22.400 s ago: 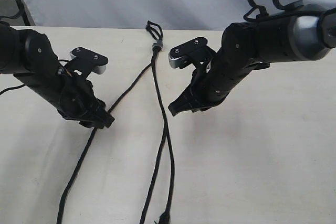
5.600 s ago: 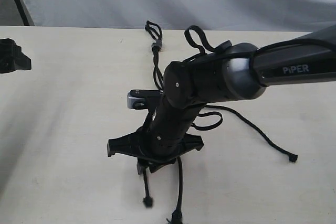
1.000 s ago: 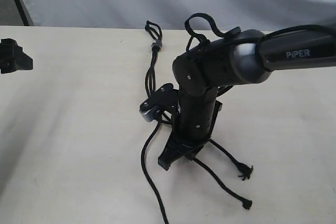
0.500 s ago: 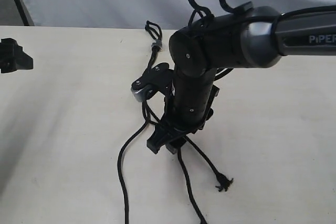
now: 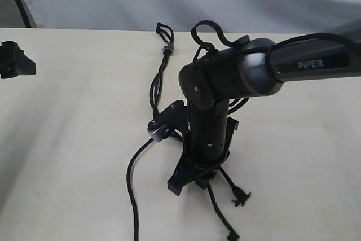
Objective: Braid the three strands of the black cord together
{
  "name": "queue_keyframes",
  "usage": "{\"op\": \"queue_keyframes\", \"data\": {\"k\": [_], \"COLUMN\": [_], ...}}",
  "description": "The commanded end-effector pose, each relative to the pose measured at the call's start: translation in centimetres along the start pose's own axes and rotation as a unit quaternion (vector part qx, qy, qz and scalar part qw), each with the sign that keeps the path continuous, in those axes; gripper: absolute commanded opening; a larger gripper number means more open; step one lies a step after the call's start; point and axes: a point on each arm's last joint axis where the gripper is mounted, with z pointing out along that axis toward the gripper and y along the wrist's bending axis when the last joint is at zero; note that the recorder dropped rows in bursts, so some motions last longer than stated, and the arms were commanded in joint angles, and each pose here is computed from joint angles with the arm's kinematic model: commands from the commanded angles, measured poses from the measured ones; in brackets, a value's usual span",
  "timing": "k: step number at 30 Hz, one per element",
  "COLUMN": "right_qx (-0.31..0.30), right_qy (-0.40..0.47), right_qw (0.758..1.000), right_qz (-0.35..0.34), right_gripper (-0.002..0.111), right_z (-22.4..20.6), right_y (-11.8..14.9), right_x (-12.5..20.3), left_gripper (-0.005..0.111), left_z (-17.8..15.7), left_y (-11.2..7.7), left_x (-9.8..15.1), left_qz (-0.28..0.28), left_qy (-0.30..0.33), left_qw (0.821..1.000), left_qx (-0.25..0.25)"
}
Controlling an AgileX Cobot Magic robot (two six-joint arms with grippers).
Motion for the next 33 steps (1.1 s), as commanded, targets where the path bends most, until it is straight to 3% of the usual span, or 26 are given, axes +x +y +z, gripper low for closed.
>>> {"op": "queue_keyframes", "data": {"k": [1,7,12,15,18,26,29,33], "right_qx": [-0.004,0.056,0.168,0.242,0.262,0.17,0.111,-0.027], "right_qy": [0.035,0.031,0.051,0.052,0.023,0.015,0.017,0.007], "right_qw": [0.998,0.975,0.926,0.895,0.885,0.914,0.924,0.918], "right_qz": [-0.055,-0.211,-0.334,-0.371,-0.385,-0.369,-0.367,-0.396], "right_gripper": [0.001,0.0,0.0,0.0,0.0,0.0,0.0,0.0], "right_z": [0.2,-4.3,-6.1,-6.1,-5.0,1.7,2.5,1.8], "right_y": [1.5,2.9,1.2,-0.2,-1.7,-5.9,-5.2,-2.7], "right_x": [0.2,-0.8,-1.8,-2.6,-3.7,-4.3,-3.9,-3.0], "left_gripper": [0.08,0.08,0.08,0.08,0.08,0.08,0.08,0.08], "left_z": [-0.2,-0.2,-0.2,-0.2,-0.2,-0.2,-0.2,-0.2], "left_y": [-0.1,-0.1,-0.1,-0.1,-0.1,-0.1,-0.1,0.0], "left_x": [-0.1,-0.1,-0.1,-0.1,-0.1,-0.1,-0.1,-0.1], "left_qz": [-0.006,-0.006,-0.006,-0.006,-0.006,-0.006,-0.006,-0.006], "left_qy": [-0.005,-0.005,-0.005,-0.005,-0.005,-0.005,-0.006,-0.007], "left_qw": [1.0,1.0,1.0,1.0,1.0,1.0,1.0,1.0], "left_qx": [0.002,0.002,0.002,0.002,0.002,0.002,0.002,0.001]}}
